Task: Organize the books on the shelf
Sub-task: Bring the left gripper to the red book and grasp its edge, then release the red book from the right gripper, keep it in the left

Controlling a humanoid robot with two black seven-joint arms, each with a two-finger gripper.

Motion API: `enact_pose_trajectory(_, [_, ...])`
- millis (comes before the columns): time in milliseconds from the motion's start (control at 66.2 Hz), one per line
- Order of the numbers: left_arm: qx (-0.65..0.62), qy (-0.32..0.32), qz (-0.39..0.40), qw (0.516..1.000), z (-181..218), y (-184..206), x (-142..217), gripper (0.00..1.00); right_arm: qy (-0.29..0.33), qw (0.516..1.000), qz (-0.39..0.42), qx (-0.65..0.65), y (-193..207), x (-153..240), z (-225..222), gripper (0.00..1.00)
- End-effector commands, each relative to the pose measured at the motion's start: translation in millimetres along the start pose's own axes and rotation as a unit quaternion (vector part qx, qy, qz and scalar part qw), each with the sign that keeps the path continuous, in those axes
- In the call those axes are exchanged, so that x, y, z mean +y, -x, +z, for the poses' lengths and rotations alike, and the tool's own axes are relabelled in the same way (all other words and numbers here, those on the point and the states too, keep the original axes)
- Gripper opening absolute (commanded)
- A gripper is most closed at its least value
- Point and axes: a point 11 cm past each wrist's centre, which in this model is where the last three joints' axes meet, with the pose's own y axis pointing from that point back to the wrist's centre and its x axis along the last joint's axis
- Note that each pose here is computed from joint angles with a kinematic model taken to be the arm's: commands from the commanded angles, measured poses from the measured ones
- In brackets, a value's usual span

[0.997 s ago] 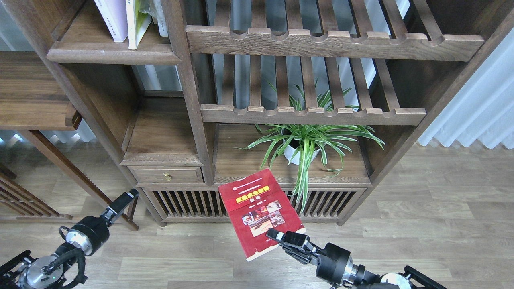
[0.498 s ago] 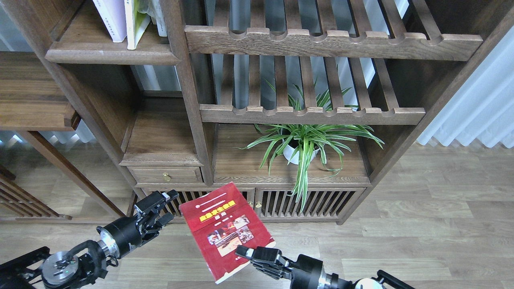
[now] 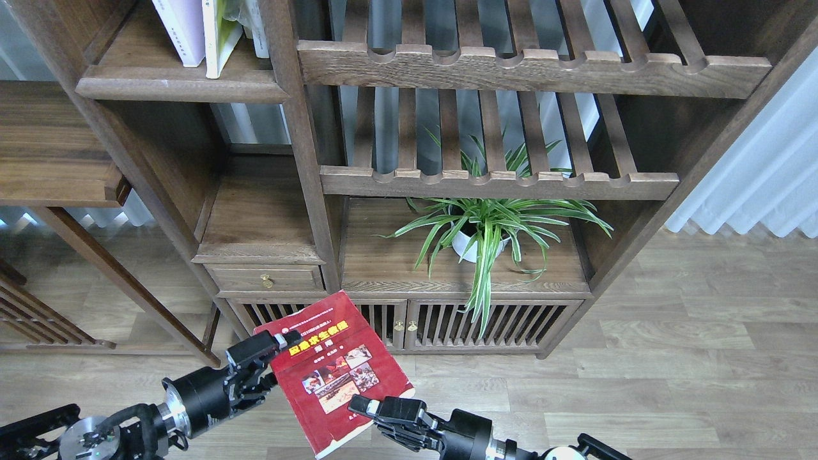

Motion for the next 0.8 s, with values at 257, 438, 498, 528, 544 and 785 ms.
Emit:
enact_pose_trajectory(257, [0.01, -0.005, -0.005, 1.0, -10.0, -1.3, -9.5, 0.5, 0.027, 1.0, 0.004, -0.004, -3.5, -2.8, 18.4, 0.04])
enact_pose_trajectory(438, [0.014, -0.008, -0.014, 1.0, -14.4, 2.5, -17.1, 0.18, 0.03, 0.999, 0.005, -0.008, -5.0, -2.4, 24.2, 0.04])
enact_pose_trajectory(498, [0.016, -0.01, -0.016, 1.0, -16.0, 2.8, -19.3, 0.09, 0.029, 1.0, 0.006, -0.008, -5.7, -1.6, 23.4, 0.04])
enact_pose_trajectory(528, [0.015, -0.011, -0.016, 1.0, -16.8, 2.9, -20.0, 0.09, 0.026, 1.0, 0.007, -0.008, -5.8, -1.2, 21.8, 0.05])
enact_pose_trajectory(544, [0.015, -0.011, -0.016, 1.0, -16.8, 2.9, -20.0, 0.09, 0.025, 1.0, 0.007, -0.008, -5.7, -1.1, 21.3, 0.05])
enact_pose_trajectory(785, [0.009, -0.004, -0.009, 1.0, -8.5, 1.5, -12.9, 0.06, -0.001, 1.0, 0.022, 0.005, -10.6, 7.0, -0.2, 0.47])
